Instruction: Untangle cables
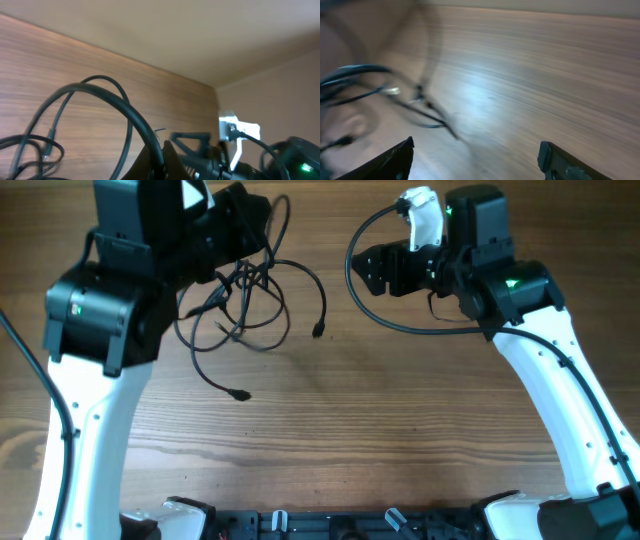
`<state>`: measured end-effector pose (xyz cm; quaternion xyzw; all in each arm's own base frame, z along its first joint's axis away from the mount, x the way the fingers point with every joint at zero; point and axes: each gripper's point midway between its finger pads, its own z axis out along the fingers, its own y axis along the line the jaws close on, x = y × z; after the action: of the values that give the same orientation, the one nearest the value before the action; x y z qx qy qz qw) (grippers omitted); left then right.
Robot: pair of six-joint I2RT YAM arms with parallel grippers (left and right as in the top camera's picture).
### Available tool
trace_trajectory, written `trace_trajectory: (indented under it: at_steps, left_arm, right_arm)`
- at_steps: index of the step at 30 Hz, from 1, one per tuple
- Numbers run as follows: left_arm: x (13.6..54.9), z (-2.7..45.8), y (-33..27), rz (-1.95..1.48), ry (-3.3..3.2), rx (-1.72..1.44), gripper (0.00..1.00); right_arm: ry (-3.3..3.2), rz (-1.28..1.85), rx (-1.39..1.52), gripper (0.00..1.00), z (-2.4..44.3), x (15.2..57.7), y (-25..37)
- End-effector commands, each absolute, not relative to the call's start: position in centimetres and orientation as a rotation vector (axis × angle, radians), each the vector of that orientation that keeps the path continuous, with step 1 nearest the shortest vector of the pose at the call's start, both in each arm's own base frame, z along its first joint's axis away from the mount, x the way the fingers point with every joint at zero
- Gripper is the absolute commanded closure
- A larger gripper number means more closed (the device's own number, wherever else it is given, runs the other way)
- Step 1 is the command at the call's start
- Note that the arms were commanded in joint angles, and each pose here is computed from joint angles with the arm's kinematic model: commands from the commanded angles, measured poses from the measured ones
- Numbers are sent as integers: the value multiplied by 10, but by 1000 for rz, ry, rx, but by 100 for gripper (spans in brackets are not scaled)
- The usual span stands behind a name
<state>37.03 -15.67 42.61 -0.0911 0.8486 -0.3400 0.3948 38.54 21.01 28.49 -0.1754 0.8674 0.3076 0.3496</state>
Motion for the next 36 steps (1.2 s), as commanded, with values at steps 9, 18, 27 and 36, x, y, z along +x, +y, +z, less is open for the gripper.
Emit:
trace_trajectory:
  at_steps: [9, 18, 27, 36]
  left_arm:
    - [371, 467, -177, -1671, 2125, -473, 96]
    - [374, 467, -176, -1917, 2103, -1109, 96]
    - [412, 436, -130, -1583, 1861, -1479, 96]
    - [414, 441, -134, -1625, 1806, -1543, 96]
  right_arm:
    - [2022, 1094, -669, 18, 339, 354, 243]
    - [2209, 860, -182, 23, 313, 400, 205]
    - [2035, 979, -570, 22, 337, 376, 233]
    - [2094, 1140, -494, 23, 317, 386, 268]
